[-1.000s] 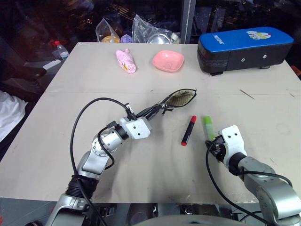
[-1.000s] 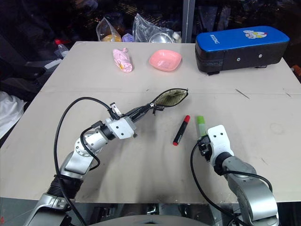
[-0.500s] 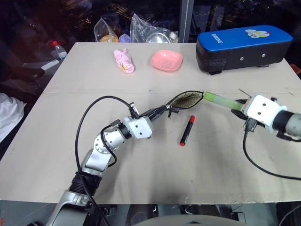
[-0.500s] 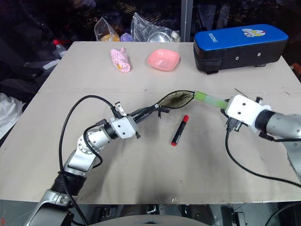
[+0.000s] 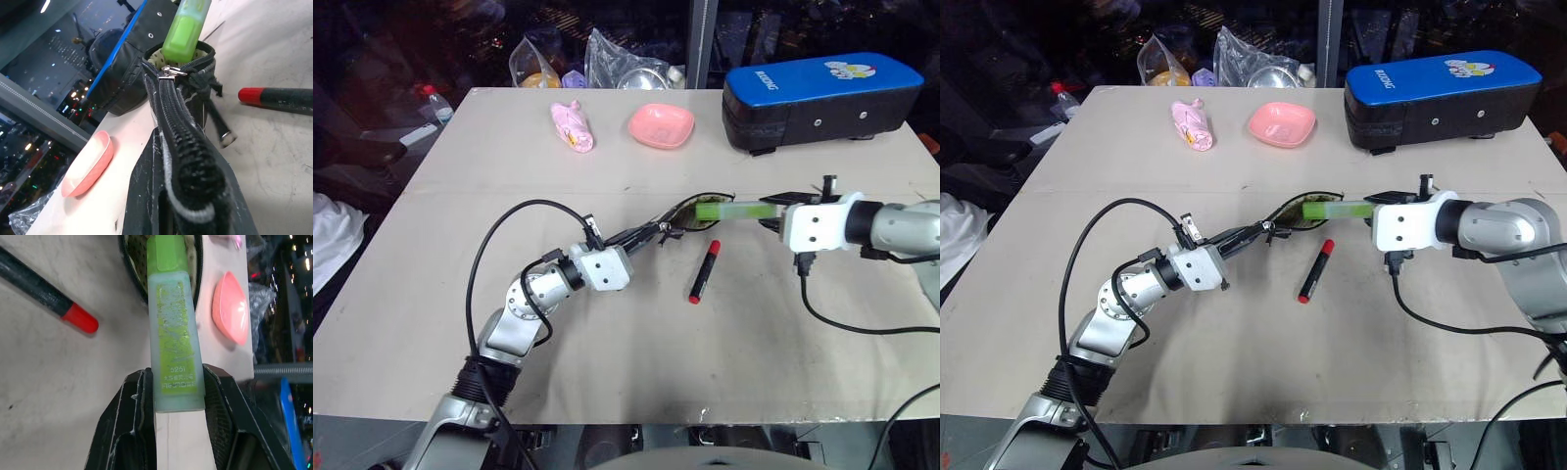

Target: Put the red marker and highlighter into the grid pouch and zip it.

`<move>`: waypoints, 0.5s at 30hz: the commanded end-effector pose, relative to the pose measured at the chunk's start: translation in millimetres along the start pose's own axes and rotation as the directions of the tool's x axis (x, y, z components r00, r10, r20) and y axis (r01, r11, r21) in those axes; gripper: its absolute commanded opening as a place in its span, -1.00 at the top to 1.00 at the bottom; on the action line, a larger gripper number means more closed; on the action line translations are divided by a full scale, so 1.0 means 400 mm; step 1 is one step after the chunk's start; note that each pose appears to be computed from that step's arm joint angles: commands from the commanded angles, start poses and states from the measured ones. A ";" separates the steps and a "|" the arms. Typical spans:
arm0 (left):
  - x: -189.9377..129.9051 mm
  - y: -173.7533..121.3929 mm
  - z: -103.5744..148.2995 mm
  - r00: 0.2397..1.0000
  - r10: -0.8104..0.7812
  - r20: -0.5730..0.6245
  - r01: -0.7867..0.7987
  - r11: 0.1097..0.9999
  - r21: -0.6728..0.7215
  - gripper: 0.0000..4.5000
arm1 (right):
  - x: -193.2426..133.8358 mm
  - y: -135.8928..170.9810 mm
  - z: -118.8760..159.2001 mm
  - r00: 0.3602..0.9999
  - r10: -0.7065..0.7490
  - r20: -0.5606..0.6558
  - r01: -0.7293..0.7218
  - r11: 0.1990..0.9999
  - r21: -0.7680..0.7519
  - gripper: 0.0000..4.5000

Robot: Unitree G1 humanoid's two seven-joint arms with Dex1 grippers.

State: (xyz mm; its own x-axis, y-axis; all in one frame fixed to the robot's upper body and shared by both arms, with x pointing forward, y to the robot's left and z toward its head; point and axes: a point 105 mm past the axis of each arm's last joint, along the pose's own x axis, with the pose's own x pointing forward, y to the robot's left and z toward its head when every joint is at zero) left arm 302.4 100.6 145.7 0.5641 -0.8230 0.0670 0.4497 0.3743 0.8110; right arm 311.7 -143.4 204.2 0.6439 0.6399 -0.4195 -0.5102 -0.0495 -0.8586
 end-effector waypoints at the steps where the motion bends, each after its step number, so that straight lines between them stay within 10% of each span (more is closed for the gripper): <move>1: 0.007 0.012 0.030 0.999 -0.016 0.051 0.014 0.999 0.047 1.00 | 0.037 -0.019 0.049 0.998 0.009 0.064 -0.002 0.994 -0.105 0.68; 14: 0.024 0.011 0.053 0.994 -0.033 0.103 0.028 0.999 0.043 1.00 | 0.157 -0.001 0.125 0.972 0.101 0.214 -0.046 0.968 -0.248 0.68; 15: 0.024 0.011 0.052 0.994 -0.032 0.102 0.028 0.999 0.039 1.00 | 0.159 0.003 0.124 0.968 0.115 0.222 -0.063 0.972 -0.228 0.45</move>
State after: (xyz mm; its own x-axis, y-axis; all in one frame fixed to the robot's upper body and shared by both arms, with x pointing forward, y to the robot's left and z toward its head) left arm 299.0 88.4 149.5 0.5017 -0.8634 0.0534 0.4656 0.3215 0.8245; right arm 327.3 -69.6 178.5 0.4571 0.7550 -0.4702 -0.4402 -0.2673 -0.8572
